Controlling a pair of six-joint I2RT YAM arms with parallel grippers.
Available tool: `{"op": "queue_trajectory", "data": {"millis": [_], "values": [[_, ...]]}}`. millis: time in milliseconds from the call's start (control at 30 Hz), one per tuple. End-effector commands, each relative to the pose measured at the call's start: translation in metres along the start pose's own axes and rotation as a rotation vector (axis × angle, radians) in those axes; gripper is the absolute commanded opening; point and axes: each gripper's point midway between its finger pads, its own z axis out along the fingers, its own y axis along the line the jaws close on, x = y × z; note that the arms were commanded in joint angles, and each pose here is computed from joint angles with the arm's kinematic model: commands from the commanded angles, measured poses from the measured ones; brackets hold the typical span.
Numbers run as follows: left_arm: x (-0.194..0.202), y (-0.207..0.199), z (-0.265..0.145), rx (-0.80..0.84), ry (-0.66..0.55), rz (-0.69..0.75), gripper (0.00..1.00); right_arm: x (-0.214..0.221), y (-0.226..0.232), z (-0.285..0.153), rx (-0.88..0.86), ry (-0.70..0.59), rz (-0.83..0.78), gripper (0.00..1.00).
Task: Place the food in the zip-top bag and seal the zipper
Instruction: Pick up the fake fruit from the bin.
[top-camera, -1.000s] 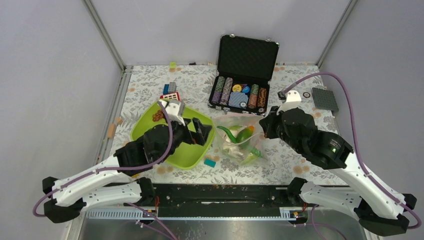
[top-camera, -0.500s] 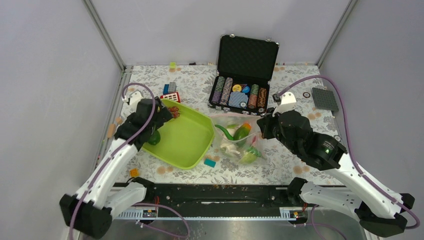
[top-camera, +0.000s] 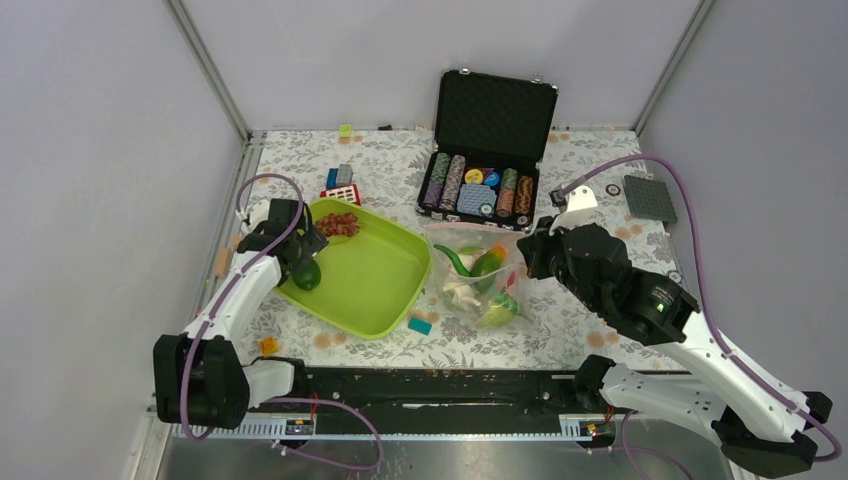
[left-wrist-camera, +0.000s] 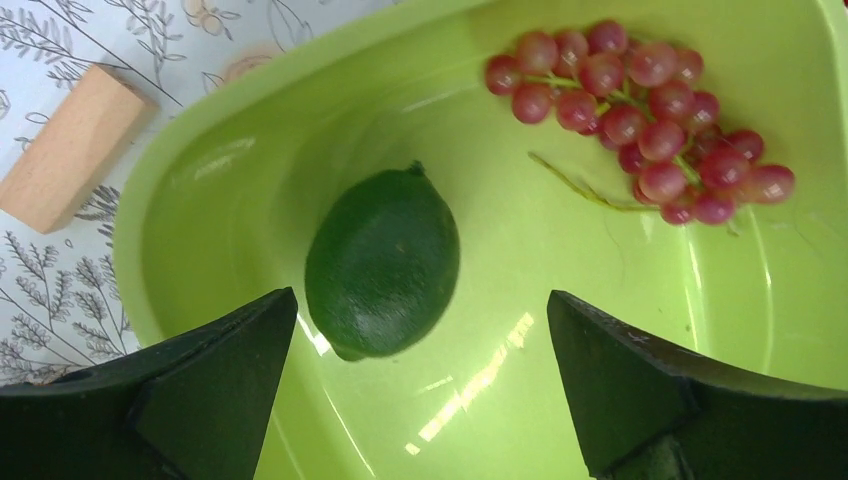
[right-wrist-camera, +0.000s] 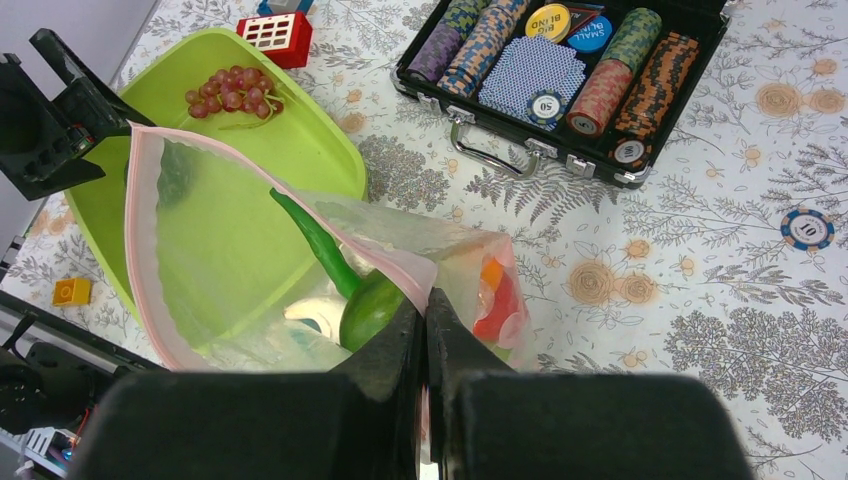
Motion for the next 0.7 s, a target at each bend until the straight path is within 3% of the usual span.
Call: {"op": "queue_trajectory", "data": {"millis": [0, 333, 667], "values": [[-0.009, 0.002, 0.015, 0.019, -0.04, -0.017, 0.97, -0.015, -0.002, 0.0, 0.016, -0.064, 0.022, 0.0], [0.007, -0.01, 0.038, 0.046, 0.032, 0.02, 0.82, -0.013, 0.001, 0.001, 0.005, -0.049, 0.021, 0.0], [0.023, -0.008, 0.053, 0.044, 0.076, 0.028, 0.8, 0.002, -0.004, 0.002, 0.021, 0.005, -0.012, 0.0]]}}
